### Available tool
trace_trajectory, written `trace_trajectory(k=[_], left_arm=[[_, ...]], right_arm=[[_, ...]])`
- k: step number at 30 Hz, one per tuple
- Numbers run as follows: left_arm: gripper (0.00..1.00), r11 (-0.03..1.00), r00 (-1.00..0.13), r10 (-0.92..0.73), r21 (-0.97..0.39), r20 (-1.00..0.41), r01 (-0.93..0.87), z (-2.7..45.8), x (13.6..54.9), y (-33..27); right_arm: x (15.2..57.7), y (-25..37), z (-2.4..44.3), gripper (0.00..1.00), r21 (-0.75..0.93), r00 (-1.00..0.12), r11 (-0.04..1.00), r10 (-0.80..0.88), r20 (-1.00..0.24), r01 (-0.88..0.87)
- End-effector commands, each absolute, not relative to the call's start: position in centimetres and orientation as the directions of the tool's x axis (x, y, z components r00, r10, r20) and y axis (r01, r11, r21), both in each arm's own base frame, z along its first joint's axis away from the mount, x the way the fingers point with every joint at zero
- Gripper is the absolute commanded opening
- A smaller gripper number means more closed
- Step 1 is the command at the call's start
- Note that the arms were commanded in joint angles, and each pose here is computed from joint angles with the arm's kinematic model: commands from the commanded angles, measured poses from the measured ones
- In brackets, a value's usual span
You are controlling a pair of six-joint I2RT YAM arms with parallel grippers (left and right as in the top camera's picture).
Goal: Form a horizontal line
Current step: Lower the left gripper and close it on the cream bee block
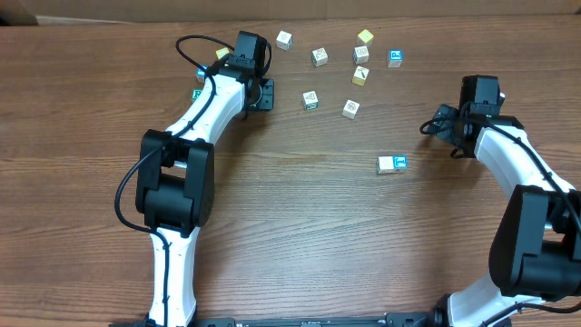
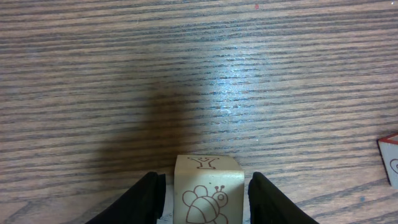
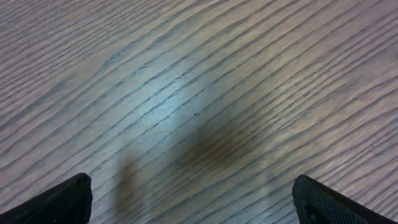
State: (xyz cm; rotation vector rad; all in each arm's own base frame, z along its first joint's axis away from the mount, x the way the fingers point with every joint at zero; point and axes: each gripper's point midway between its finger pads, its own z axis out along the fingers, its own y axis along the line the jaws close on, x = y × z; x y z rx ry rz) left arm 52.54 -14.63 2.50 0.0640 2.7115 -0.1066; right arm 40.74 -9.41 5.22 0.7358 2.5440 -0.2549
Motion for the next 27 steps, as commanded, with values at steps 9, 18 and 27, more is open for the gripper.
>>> trace_trajectory(k=[9, 18, 27], left_arm=[[0.33, 0.994, -0.914, 0.051, -0.063, -0.403, 0.084, 1.82, 52.21, -15.05], [0.2, 0.995, -0.916, 0.052, -0.062, -0.399, 0.083, 1.77, 52.11, -15.01], [0.41, 0.995, -0.917, 0.052, -0.063, -0.396, 0.083, 1.74, 52.04, -15.03]], right_arm=[[41.23, -9.63, 5.78, 1.0, -0.041, -0.731, 0.836, 0.453, -0.509, 0.547], [41.23, -9.63, 5.78, 1.0, -0.041, -0.731, 0.836, 0.453, -0.509, 0.547], [41.23, -9.63, 5.78, 1.0, -0.041, -0.731, 0.836, 0.453, -0.509, 0.547]])
